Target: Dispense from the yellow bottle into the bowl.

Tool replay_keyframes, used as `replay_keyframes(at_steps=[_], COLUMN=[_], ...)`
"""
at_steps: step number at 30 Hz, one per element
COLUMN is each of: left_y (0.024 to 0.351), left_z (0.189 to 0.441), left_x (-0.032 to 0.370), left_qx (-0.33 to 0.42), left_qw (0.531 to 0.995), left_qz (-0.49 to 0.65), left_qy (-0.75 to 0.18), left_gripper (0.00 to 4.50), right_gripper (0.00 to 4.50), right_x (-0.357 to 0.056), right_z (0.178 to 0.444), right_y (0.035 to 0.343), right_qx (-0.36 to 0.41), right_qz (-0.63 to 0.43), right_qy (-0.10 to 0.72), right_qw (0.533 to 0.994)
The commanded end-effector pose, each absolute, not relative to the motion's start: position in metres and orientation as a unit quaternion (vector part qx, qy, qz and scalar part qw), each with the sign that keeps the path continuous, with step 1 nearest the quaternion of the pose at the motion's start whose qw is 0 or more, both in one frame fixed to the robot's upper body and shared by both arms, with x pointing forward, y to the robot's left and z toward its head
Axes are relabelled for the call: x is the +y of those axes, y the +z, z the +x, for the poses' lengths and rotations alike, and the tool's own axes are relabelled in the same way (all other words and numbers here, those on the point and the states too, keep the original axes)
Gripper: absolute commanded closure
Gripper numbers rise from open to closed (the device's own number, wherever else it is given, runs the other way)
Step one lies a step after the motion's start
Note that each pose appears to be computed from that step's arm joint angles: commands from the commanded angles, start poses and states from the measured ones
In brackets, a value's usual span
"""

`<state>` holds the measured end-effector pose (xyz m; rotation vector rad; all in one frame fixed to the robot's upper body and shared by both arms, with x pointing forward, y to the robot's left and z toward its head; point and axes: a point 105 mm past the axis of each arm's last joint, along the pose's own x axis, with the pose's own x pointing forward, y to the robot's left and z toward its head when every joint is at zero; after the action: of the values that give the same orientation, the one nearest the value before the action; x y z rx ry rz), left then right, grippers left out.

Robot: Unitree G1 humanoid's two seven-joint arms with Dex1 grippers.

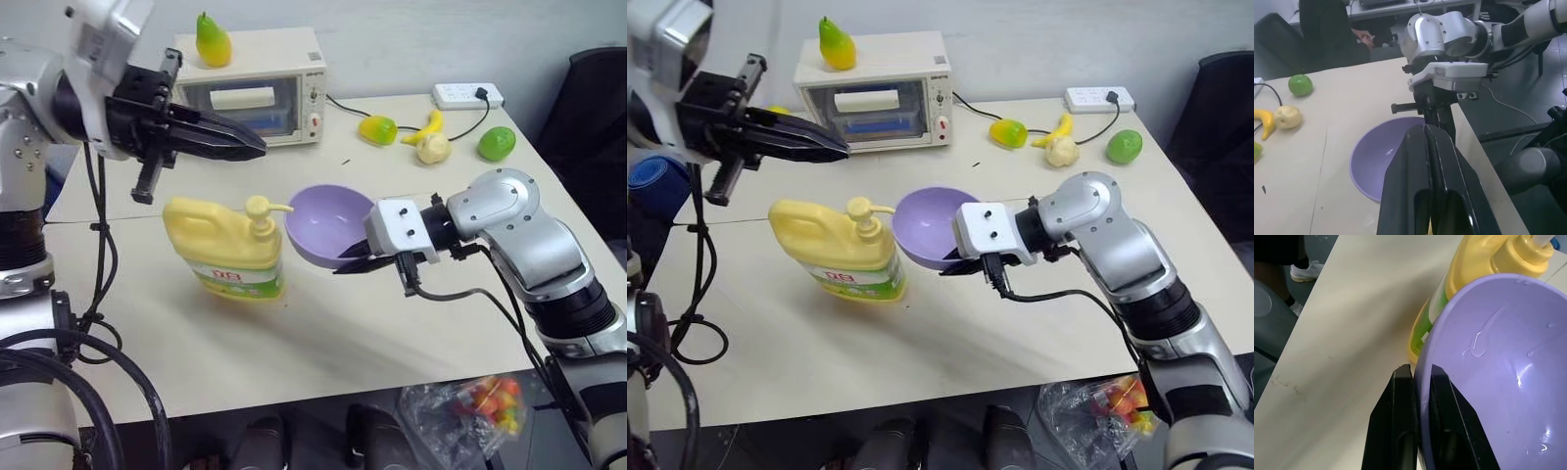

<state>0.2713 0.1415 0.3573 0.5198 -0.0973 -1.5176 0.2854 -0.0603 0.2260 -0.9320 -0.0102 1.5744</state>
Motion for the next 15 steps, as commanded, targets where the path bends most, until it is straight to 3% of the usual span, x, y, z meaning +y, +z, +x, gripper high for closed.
replay_keyframes(at_steps=[1, 7, 15], left_y=[0.359, 0.346, 0.318], left_z=[0.26, 0.254, 0.241], left_x=[0.151, 0.167, 0.185], left_qx=[-0.051, -0.041, -0.02], left_qw=[0.699, 0.738, 0.799], left_qz=[0.246, 0.227, 0.182], left_qy=[-0.669, -0.634, -0.573], left_gripper=[4.45, 4.45, 4.45], right_gripper=[4.5, 4.5, 4.5], right_x=[-0.065, -0.077, -0.12], right_z=[0.281, 0.282, 0.299], right_y=[0.241, 0.239, 0.213], right_qx=[-0.034, -0.024, 0.021], right_qz=[-0.407, -0.375, -0.339], right_qy=[0.669, 0.654, 0.58], right_qw=[0.621, 0.656, 0.74])
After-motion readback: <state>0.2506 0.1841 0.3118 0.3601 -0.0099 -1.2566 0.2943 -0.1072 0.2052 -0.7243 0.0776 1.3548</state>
